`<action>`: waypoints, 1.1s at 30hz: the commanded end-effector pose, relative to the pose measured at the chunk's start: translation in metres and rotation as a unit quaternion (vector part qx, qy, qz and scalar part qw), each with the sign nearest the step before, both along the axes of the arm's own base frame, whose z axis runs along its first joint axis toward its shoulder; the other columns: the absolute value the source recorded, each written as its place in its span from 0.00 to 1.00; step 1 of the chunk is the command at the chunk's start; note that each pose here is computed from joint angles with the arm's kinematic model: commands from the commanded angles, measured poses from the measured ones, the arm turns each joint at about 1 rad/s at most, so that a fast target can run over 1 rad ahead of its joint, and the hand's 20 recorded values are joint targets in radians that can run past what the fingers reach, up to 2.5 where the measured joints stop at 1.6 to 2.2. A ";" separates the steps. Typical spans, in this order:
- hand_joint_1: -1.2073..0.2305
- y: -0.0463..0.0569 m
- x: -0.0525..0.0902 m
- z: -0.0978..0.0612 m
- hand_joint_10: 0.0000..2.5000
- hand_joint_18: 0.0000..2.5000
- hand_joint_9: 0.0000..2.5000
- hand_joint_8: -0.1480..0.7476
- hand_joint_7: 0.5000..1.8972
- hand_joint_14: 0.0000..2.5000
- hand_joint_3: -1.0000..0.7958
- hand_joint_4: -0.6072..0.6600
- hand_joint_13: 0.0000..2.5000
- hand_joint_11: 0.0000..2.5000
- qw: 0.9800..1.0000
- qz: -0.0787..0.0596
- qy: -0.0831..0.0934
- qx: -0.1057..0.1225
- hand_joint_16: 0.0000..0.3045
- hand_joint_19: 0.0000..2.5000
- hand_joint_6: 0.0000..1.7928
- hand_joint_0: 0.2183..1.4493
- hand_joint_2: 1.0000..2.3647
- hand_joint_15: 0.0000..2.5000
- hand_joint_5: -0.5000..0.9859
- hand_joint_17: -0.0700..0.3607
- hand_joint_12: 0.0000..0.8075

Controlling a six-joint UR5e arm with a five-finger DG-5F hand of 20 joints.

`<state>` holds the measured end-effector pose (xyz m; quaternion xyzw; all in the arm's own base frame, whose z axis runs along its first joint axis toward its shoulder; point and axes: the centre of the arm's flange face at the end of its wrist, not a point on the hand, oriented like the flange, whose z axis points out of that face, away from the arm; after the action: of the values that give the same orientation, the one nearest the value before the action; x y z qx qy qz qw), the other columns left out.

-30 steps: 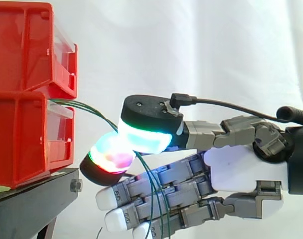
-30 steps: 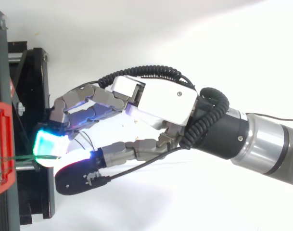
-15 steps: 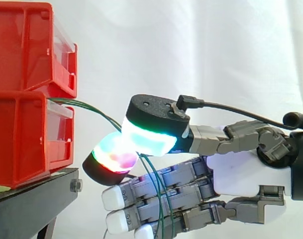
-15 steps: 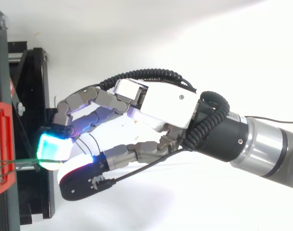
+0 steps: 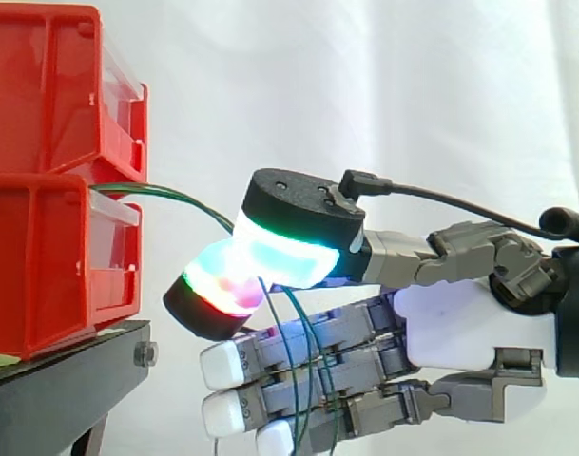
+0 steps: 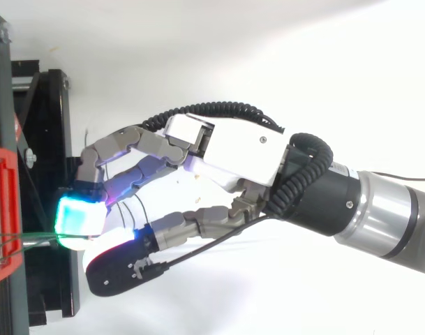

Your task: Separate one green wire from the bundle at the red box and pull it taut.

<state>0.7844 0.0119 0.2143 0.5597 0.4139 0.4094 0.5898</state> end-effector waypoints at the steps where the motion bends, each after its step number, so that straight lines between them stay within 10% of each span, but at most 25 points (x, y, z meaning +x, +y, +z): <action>1: 0.22 0.000 0.000 0.002 0.01 0.28 0.34 0.42 0.30 0.01 0.28 0.46 0.31 0.19 1.000 0.000 0.002 0.001 0.14 0.22 0.51 0.40 0.00 0.17 0.23 0.39 0.39; 14: 0.23 -0.001 -0.001 0.005 0.01 0.29 0.35 0.43 0.25 0.01 0.28 0.56 0.31 0.19 1.000 0.001 0.011 0.012 0.15 0.22 0.50 0.26 0.00 0.17 0.24 0.40 0.40; 33: 0.29 -0.001 0.000 0.016 0.01 0.28 0.34 0.43 0.29 0.01 0.34 0.54 0.31 0.19 0.999 0.001 0.029 0.016 0.15 0.24 0.49 0.34 0.01 0.18 0.23 0.40 0.40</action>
<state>0.7846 0.0100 0.2303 0.5790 0.4239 0.4002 0.5700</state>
